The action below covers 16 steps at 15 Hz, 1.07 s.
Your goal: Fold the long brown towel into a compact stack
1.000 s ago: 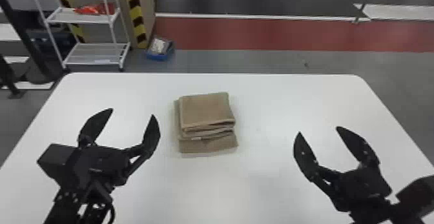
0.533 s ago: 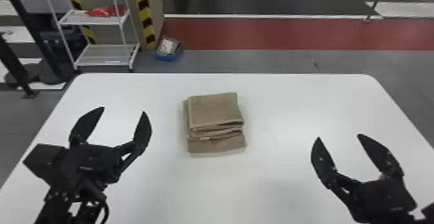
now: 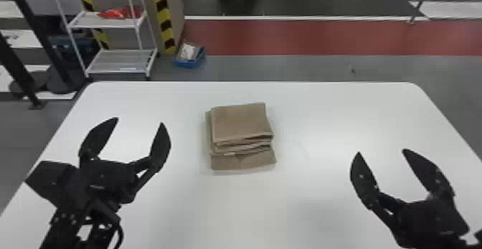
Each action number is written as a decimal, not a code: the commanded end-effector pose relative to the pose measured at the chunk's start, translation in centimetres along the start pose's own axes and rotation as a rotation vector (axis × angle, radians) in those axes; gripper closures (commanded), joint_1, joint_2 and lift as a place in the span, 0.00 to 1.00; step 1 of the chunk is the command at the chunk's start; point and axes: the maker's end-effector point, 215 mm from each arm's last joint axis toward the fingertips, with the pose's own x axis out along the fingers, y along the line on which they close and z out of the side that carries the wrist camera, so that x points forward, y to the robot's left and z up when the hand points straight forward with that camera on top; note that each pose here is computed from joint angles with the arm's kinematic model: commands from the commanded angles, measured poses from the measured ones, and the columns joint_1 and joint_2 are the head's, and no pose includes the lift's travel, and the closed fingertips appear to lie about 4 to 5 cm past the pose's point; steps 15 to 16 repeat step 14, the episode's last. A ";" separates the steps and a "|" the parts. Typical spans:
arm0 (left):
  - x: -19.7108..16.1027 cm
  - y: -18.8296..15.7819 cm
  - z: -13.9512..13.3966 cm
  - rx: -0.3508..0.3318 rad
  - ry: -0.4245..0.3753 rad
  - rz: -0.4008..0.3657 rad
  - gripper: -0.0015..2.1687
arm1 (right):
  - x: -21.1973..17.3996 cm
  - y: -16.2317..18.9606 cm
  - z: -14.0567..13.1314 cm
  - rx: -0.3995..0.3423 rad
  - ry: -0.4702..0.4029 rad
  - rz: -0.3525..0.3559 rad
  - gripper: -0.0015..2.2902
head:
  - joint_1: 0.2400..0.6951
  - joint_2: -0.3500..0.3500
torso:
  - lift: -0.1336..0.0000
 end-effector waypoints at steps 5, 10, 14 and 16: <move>0.0 -0.1 0.1 -0.001 -0.002 -0.002 0.04 | 0.1 0.0 0.2 0.000 -0.004 0.000 0.04 | 1.00 0.49 | 0.07; 0.0 -0.4 -0.1 -0.004 0.004 -0.010 0.04 | 0.1 0.1 0.3 0.000 -0.007 0.002 0.04 | 1.00 0.49 | 0.07; 0.0 -0.6 -0.2 -0.005 0.010 -0.016 0.04 | 0.0 0.0 0.3 0.000 -0.008 -0.001 0.04 | 1.00 0.49 | 0.07; 0.0 -0.6 -0.2 -0.005 0.010 -0.016 0.04 | 0.0 0.0 0.3 0.000 -0.008 -0.001 0.04 | 1.00 0.49 | 0.07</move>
